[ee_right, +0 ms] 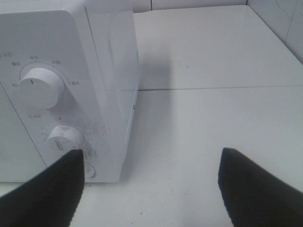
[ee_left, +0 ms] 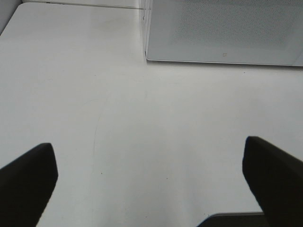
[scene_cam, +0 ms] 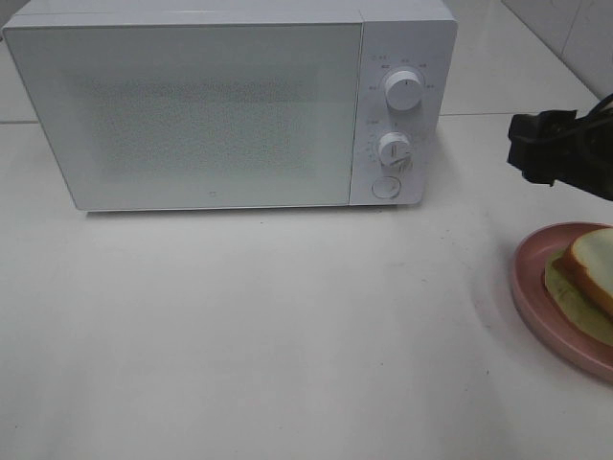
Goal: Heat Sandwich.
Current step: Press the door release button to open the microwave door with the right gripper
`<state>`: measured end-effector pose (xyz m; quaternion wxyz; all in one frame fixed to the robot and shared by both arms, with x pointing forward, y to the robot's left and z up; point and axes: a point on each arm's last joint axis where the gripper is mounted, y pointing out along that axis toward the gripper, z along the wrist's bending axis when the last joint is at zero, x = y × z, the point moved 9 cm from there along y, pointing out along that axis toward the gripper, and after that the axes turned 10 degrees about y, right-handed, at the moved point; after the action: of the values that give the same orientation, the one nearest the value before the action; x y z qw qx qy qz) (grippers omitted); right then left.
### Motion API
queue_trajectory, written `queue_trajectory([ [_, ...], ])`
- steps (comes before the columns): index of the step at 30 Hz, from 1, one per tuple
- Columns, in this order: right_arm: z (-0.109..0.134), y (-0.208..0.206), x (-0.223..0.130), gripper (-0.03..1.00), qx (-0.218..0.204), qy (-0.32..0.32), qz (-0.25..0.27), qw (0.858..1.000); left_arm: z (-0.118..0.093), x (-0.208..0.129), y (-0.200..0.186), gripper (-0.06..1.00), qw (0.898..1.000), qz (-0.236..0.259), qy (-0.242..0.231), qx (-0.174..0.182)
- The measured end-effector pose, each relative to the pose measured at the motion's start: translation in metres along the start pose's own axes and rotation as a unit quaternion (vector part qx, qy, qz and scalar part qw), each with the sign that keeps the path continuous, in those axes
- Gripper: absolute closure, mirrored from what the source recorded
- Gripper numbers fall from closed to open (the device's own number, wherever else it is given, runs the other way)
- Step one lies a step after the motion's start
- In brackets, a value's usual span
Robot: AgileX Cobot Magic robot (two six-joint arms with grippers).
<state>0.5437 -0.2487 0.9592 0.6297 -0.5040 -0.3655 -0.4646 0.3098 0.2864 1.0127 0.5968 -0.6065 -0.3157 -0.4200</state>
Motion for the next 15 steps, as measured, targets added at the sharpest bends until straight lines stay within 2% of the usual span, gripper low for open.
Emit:
queue_trajectory([
  [8,0.025,0.010,-0.024,0.22,-0.008,0.003,-0.001,1.000,0.000,0.000,0.000,-0.05,1.000,0.000,0.000,0.000],
  [15,0.044,0.013,-0.045,0.22,-0.004,-0.019,-0.001,1.000,0.000,0.000,0.000,-0.05,1.000,0.000,0.000,0.000],
])
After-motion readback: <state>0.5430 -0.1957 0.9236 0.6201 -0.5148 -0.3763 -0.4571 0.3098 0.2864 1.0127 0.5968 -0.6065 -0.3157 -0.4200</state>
